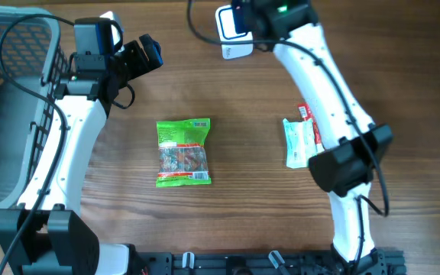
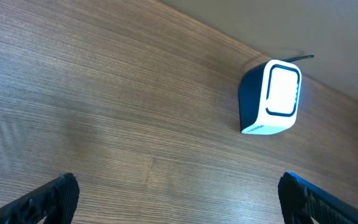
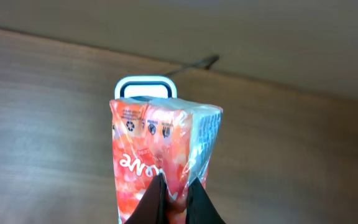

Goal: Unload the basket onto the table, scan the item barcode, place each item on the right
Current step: 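Raise the red packet with the right gripper up to the white scanner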

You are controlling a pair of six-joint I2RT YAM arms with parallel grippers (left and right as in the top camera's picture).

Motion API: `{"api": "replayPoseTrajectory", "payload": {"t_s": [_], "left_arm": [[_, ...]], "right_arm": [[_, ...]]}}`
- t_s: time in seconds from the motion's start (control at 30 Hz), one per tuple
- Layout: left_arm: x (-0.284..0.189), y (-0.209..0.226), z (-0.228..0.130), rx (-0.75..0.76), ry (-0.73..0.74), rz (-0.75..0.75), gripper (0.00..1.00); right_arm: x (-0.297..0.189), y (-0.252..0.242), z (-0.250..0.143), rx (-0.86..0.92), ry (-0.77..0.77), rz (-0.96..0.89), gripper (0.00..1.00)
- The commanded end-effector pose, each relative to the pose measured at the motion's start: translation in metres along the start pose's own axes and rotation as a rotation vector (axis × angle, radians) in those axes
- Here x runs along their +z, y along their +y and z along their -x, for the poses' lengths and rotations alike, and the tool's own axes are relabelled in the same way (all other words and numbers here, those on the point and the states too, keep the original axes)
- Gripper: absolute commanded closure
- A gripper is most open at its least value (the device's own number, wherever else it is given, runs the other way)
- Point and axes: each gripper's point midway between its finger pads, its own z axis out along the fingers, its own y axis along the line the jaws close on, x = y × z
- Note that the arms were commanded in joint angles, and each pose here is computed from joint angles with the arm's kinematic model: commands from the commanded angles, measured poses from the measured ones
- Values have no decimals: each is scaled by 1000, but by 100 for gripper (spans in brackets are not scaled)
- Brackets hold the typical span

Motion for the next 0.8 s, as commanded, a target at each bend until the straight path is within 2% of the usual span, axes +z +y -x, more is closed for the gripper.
{"api": "replayPoseTrajectory", "payload": {"t_s": [0.0, 0.27, 0.4, 0.77], "left_arm": [[3, 2, 2, 6, -2, 7, 0], [3, 1, 2, 6, -2, 6, 0], [3, 2, 2, 6, -2, 7, 0], [3, 2, 2, 6, -2, 7, 0]], "right_arm": [[19, 0, 9, -168, -52, -146, 96], [83, 10, -1, -411, -64, -343, 96], [101, 16, -8, -427, -71, -404, 96], [142, 30, -41, -459, -23, -403, 96]]}}
